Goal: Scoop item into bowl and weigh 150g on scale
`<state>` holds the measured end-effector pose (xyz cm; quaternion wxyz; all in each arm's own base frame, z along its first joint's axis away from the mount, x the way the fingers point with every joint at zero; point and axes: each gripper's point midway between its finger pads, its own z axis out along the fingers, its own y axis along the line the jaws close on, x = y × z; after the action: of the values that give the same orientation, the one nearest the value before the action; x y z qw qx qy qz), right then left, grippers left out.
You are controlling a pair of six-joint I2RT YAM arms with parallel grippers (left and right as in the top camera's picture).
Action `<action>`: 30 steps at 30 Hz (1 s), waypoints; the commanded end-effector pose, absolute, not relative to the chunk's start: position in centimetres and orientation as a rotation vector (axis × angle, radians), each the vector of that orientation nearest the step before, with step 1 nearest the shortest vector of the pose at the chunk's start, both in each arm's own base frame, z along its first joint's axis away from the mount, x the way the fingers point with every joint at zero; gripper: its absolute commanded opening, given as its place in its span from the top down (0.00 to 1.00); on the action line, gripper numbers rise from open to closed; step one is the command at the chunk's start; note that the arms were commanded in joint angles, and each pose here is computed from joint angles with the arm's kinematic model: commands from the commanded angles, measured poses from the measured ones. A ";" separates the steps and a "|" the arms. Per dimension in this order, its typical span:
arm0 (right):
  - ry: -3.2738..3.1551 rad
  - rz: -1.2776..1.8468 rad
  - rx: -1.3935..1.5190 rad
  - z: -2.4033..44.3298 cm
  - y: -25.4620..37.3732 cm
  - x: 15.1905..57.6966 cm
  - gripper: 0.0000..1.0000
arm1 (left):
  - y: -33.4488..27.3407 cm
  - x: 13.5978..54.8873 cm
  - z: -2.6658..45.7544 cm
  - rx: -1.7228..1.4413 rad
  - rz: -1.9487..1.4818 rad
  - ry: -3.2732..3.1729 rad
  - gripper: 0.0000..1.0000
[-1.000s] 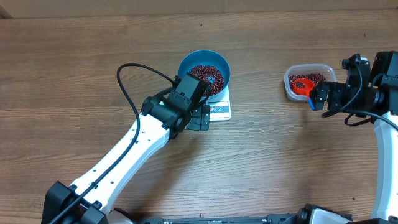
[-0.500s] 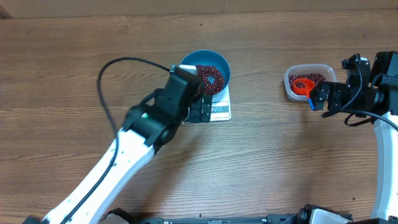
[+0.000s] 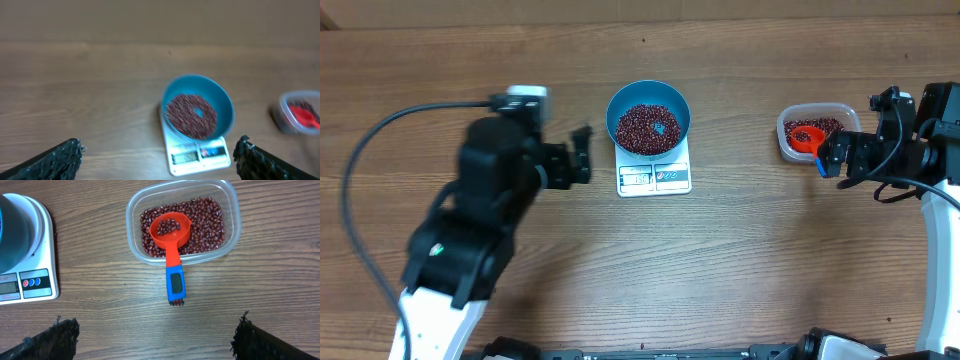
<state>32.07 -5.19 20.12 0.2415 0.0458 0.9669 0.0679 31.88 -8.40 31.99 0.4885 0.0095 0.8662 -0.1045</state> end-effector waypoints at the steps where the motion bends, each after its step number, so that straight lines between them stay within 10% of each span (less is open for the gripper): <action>1: 2.608 0.177 0.110 21.4 -5.2 32.5 0.00 | -6.7 30.9 33.8 0.036 -0.247 2.039 0.00; 30: 2.608 0.177 0.110 21.4 -5.2 32.5 0.00 | -1.3 25.5 27.6 0.004 -0.197 1.401 0.01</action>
<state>32.05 -5.18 20.11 0.2412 0.0445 0.9671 0.0677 25.95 -1.36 28.16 0.7502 -0.0153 0.6525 -0.1062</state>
